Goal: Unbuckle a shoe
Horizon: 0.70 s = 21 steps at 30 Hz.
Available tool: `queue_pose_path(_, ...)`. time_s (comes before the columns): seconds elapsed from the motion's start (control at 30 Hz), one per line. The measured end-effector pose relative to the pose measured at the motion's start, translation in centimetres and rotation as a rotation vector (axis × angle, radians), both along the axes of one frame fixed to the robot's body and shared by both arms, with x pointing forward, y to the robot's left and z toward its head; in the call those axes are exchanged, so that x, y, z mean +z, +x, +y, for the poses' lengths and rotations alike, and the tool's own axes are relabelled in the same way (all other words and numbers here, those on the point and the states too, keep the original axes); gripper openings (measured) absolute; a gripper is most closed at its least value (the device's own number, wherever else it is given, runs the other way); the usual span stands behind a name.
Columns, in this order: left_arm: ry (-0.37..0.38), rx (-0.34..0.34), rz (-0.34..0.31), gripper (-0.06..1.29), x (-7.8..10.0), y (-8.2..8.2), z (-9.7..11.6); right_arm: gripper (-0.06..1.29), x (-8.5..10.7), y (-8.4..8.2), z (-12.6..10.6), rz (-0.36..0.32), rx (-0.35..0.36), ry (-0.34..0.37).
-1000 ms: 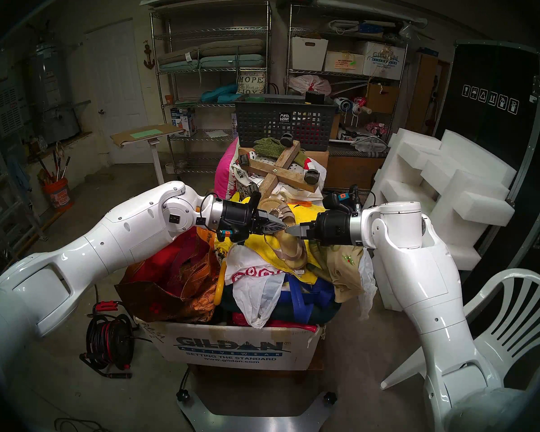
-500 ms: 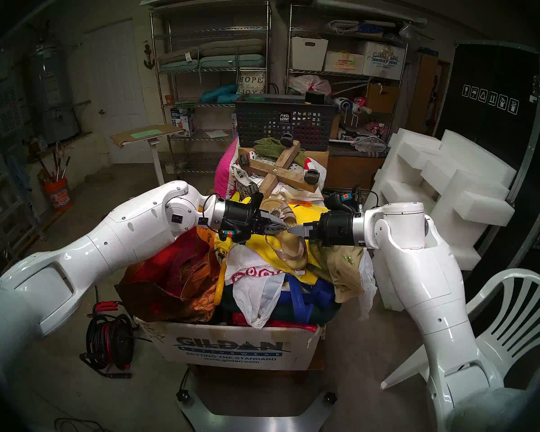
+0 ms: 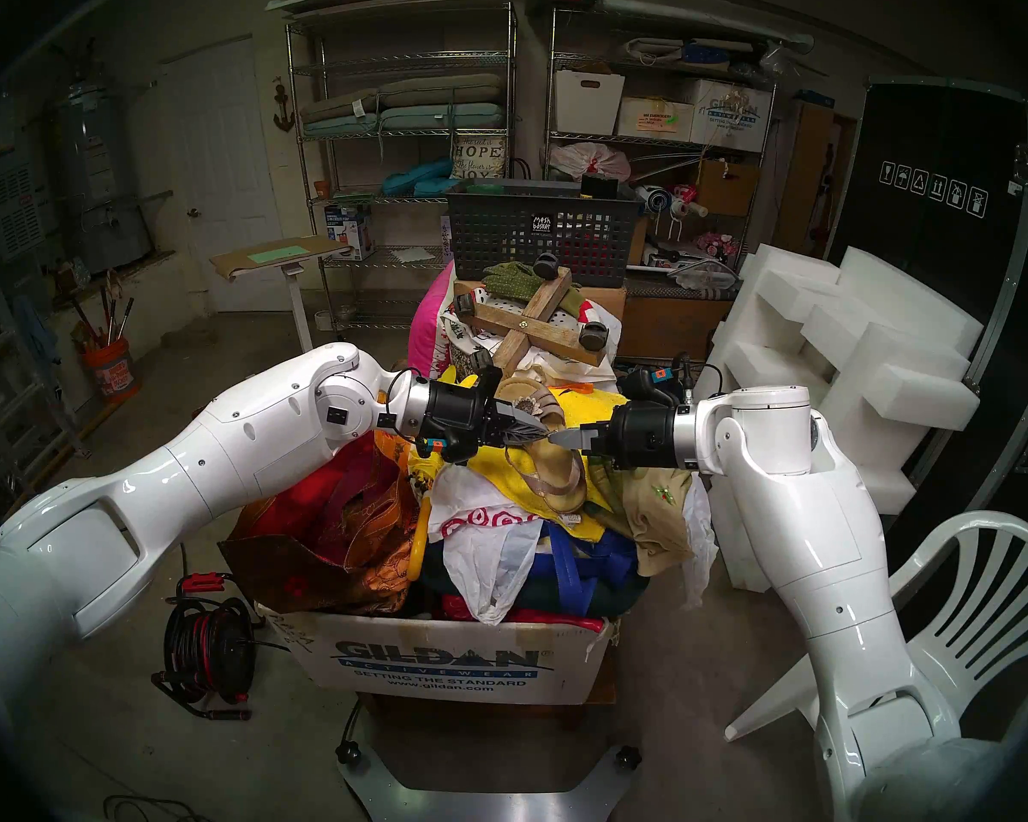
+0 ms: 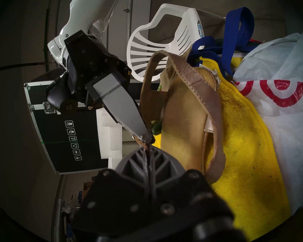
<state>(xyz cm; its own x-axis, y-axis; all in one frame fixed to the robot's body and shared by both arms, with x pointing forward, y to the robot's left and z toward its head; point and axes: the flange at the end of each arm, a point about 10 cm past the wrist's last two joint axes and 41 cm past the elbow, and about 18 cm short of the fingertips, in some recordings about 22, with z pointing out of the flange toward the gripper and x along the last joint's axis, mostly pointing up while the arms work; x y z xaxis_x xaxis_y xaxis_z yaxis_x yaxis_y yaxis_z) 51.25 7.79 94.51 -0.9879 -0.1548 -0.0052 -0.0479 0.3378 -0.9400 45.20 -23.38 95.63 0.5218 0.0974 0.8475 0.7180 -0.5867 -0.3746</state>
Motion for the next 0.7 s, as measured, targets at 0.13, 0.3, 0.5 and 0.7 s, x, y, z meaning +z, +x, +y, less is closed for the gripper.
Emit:
queue_pose_path(0.13,0.005,-0.001,-0.001,-0.02,0.1,-0.1,0.1,0.14,0.0,0.0,0.0,0.0,0.001,0.003)
queue_pose_path(0.3,0.008,0.001,-0.003,-0.02,0.2,-0.1,0.4,0.14,0.0,0.0,0.1,0.0,0.004,0.009)
queue_pose_path(0.5,0.013,0.005,-0.005,-0.02,0.2,-0.2,0.8,0.12,0.0,0.0,0.3,0.0,0.008,0.016)
queue_pose_path(0.7,0.03,0.03,-0.003,-0.02,-0.3,0.1,1.9,0.02,0.3,0.1,-0.1,-0.004,-0.001,0.023)
